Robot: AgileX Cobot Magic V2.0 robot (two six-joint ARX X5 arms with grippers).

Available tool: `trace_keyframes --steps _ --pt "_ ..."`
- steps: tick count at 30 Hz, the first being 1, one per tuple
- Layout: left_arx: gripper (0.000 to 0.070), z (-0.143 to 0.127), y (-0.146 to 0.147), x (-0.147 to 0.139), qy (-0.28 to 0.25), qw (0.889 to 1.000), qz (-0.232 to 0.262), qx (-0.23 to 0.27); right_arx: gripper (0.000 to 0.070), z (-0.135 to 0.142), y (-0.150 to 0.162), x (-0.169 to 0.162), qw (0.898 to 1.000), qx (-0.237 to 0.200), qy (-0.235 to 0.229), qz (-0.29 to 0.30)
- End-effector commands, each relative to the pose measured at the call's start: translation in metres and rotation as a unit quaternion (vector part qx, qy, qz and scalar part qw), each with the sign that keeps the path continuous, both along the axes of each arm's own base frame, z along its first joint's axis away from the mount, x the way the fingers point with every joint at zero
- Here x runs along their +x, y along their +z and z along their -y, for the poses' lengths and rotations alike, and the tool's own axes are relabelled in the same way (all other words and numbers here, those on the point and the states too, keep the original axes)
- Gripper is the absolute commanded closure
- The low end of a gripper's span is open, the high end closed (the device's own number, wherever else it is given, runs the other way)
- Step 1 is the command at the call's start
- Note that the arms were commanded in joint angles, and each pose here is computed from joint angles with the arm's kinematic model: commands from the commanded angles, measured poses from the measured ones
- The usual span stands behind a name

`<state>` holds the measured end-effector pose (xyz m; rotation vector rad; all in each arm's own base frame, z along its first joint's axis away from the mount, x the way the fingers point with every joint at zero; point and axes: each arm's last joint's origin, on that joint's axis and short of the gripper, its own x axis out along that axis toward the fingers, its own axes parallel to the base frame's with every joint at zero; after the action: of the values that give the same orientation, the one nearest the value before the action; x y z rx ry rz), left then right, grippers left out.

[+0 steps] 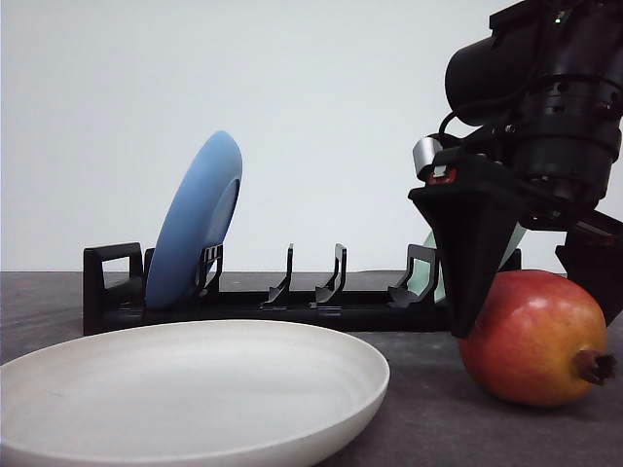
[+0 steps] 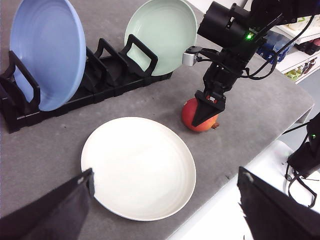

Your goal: Place pomegranate in white plate

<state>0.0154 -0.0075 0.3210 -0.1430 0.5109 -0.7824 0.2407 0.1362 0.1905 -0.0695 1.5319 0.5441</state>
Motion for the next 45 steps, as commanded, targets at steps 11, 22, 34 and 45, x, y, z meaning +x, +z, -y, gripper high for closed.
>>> trace_keyframes --steps 11,22,34,45 --pt "0.0144 0.001 0.003 0.0 -0.005 1.0 -0.004 -0.018 0.0232 -0.016 0.026 0.007 1.0 -0.012 0.008 0.01" --pt "0.0145 0.001 0.004 0.001 0.006 1.0 0.001 -0.018 0.0231 -0.092 0.055 -0.008 0.995 0.036 0.075 0.055" --pt "0.0145 0.0 0.003 0.001 0.009 1.0 0.0 -0.014 0.0231 -0.164 0.019 -0.032 0.978 0.08 0.166 0.094" --pt "0.0144 0.0 0.003 0.001 0.022 1.0 -0.003 -0.02 0.0211 -0.167 0.0 -0.037 0.982 0.043 0.178 0.057"
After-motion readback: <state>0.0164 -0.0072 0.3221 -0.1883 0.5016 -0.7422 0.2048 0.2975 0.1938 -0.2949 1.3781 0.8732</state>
